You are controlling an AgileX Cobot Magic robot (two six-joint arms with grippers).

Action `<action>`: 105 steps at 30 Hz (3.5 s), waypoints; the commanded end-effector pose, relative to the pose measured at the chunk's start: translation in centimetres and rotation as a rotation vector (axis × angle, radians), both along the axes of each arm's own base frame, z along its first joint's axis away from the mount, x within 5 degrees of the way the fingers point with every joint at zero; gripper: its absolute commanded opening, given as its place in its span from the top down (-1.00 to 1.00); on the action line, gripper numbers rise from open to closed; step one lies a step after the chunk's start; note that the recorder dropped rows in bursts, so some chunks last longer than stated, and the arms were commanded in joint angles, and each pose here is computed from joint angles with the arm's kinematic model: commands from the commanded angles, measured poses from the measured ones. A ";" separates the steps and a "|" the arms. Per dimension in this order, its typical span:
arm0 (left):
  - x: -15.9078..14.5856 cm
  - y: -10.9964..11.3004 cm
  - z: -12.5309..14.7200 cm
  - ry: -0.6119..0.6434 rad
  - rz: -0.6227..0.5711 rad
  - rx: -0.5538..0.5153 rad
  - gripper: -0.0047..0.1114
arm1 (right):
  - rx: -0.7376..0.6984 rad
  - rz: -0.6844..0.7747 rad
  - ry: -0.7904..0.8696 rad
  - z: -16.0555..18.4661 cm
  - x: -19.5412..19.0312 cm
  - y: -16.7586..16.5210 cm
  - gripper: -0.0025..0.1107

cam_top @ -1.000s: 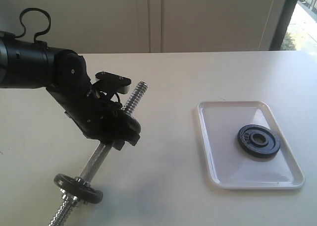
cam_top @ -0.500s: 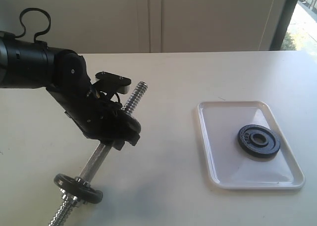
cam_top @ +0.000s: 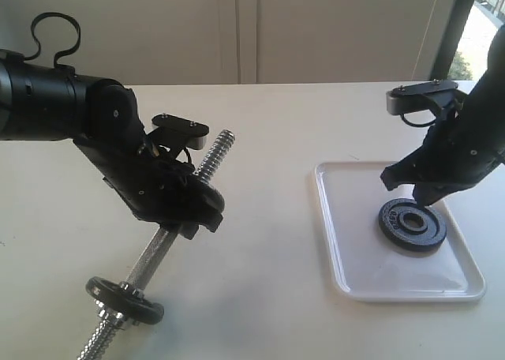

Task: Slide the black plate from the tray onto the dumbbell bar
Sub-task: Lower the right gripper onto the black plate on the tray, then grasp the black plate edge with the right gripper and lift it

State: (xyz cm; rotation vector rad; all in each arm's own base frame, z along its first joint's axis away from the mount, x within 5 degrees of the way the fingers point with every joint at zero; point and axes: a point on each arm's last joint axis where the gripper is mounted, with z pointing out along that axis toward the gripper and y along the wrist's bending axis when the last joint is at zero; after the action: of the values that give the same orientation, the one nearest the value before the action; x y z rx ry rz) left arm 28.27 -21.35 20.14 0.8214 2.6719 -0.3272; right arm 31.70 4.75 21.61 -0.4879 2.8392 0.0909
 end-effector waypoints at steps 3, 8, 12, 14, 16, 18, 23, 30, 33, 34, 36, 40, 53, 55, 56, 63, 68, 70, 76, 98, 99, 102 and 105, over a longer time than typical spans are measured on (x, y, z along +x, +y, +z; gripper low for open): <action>-0.2 -0.1 2.4 -0.055 0.000 -0.050 0.92 | -0.031 0.185 -0.071 -0.3 0.9 0.3 0.09; -0.2 -0.1 2.4 -0.055 0.000 -0.050 0.92 | -0.054 0.252 -0.106 -0.7 1.4 0.4 -0.74; -0.2 -0.1 2.4 -0.055 0.000 -0.050 0.92 | -0.083 0.286 -0.125 -1.6 2.0 0.3 -0.80; -0.2 -0.1 2.4 -0.055 0.000 -0.050 0.92 | -0.086 0.282 -0.131 -2.1 2.3 0.2 -0.80; -0.2 -0.1 2.4 -0.055 0.000 -0.050 0.92 | -0.088 0.283 -0.123 -2.6 2.5 0.2 -0.80; -0.2 -0.1 2.4 -0.055 0.000 -0.050 0.92 | -0.102 0.294 -0.107 -3.2 2.6 0.2 -0.80; -0.2 -0.1 2.4 -0.055 0.000 -0.050 0.92 | -0.098 0.251 -0.081 -4.1 2.8 0.1 -0.80; -0.2 -0.1 2.4 -0.055 0.002 -0.051 0.92 | -0.124 0.166 -0.054 -4.9 3.0 -0.4 -0.80; -0.2 -0.1 2.4 -0.055 0.002 -0.051 0.92 | -0.107 0.084 -0.052 -4.9 3.0 -0.4 -0.80; -0.2 -0.1 2.4 -0.055 0.002 -0.051 0.92 | -0.102 0.064 -0.051 -4.9 3.0 -0.4 -0.80; -0.2 -0.1 2.4 -0.055 0.002 -0.051 0.92 | -0.095 0.039 -0.049 -4.9 3.0 -0.4 -0.80; -0.2 -0.1 2.4 -0.055 0.002 -0.051 0.92 | -0.081 -0.015 -0.039 -4.9 3.0 -0.4 -0.80; -0.2 -0.1 2.4 -0.052 0.002 -0.051 0.92 | -0.075 -0.056 0.012 -6.3 3.1 -0.4 -0.80; -0.2 -0.1 2.4 -0.052 0.002 -0.051 0.92 | -0.073 -0.060 0.024 -6.7 3.1 -0.4 -0.80; -0.2 -0.1 2.4 -0.052 0.002 -0.051 0.92 | -0.071 -0.066 0.035 -6.9 3.0 -0.4 -0.80; -0.2 -0.1 2.3 -0.048 0.002 -0.049 0.92 | -0.060 -0.096 0.100 -8.3 2.9 -0.2 -0.80; -0.2 -0.1 2.3 -0.048 0.002 -0.049 0.92 | -0.044 -0.109 0.103 -8.3 2.9 -0.1 -0.80; -0.2 -0.1 2.3 -0.048 0.002 -0.049 0.92 | -0.041 -0.112 0.104 -8.3 2.9 -0.1 -0.80; -0.2 -0.1 2.3 -0.048 0.002 -0.049 0.92 | -0.033 -0.116 0.076 -8.4 3.2 0.0 -0.80; -0.2 -0.1 2.3 -0.048 0.002 -0.049 0.92 | -0.054 -0.111 0.193 -10.7 2.7 -0.1 -0.67; -0.2 -0.1 2.3 -0.048 0.002 -0.049 0.92 | -0.057 -0.110 0.210 -10.8 2.5 -0.1 -0.67; -0.2 -0.1 2.3 -0.048 0.003 -0.050 0.92 | -0.063 -0.102 0.245 -10.8 2.2 -0.1 -0.67; -0.2 -0.1 2.3 -0.048 0.003 -0.050 0.92 | -0.073 -0.094 0.251 -10.8 2.1 -0.2 -0.64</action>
State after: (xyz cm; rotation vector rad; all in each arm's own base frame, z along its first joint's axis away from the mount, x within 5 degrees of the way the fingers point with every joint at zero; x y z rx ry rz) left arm 28.27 -21.33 20.13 0.8215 2.6732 -0.3255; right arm 35.09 4.77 12.84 -0.3412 2.9768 0.0446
